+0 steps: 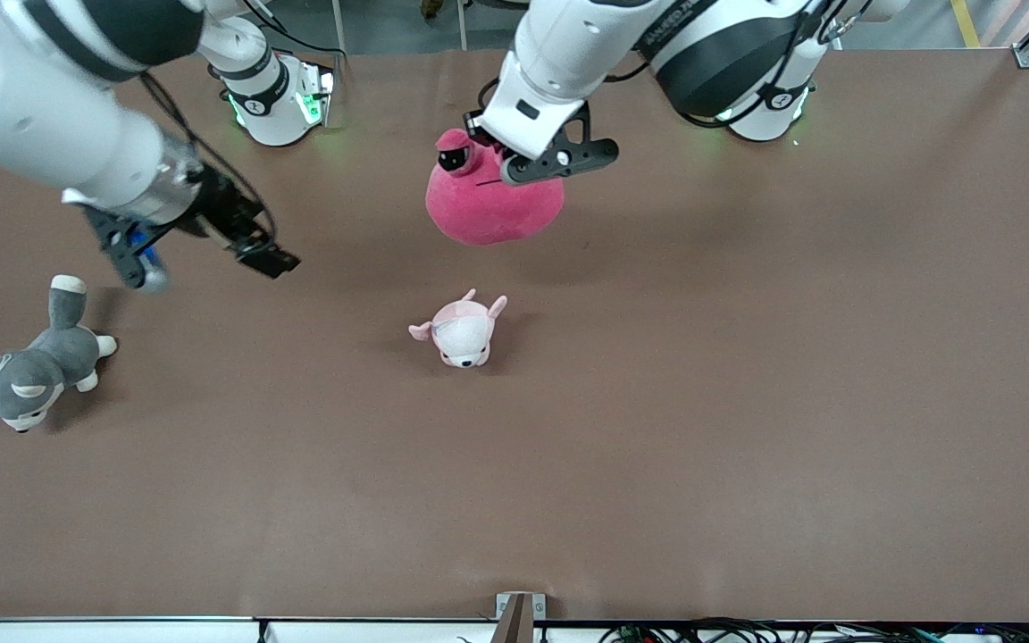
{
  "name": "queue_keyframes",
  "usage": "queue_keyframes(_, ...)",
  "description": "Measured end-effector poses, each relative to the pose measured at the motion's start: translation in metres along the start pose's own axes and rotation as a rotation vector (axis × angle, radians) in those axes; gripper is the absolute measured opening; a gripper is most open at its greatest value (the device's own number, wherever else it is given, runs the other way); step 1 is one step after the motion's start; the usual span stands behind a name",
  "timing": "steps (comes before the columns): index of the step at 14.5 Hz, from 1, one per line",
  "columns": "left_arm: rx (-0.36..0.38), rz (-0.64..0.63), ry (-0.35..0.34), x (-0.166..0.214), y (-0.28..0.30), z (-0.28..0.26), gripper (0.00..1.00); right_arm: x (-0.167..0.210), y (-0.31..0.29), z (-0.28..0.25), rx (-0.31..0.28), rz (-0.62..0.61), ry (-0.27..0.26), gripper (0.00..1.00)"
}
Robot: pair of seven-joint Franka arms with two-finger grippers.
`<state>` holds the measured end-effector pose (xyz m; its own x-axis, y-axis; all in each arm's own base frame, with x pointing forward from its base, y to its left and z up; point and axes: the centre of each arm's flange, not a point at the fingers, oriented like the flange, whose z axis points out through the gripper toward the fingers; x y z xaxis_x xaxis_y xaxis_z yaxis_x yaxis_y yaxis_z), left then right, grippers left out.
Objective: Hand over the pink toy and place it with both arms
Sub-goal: 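Lift the pink plush with the left gripper while the right gripper approaches, then grasp the pink plush with the right gripper beside the left gripper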
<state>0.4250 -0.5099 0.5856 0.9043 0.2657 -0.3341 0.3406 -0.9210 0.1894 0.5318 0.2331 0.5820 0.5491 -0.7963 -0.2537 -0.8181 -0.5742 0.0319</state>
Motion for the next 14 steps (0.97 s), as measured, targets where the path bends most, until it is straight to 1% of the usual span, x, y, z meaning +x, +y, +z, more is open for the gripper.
queue_keyframes(4,-0.016,-0.036,0.022,-0.009,0.016,0.019,0.13,-0.085,-0.011,0.018,0.017,0.087,0.009,1.00)
queue_keyframes(7,-0.032,-0.046,0.023,-0.004,0.020,0.020,0.13,-0.134,-0.014,0.036,0.019,0.114,0.011,1.00)
queue_keyframes(9,-0.037,-0.051,0.024,-0.001,0.021,0.021,0.13,-0.148,-0.011,0.043,0.014,0.112,0.012,1.00)
queue_keyframes(13,-0.039,-0.052,0.024,-0.001,0.021,0.020,0.13,-0.154,-0.004,0.050,0.006,0.103,0.012,0.96)
queue_keyframes(14,-0.039,-0.052,0.024,-0.001,0.021,0.020,0.13,-0.155,-0.003,0.050,0.006,0.102,0.012,0.91)
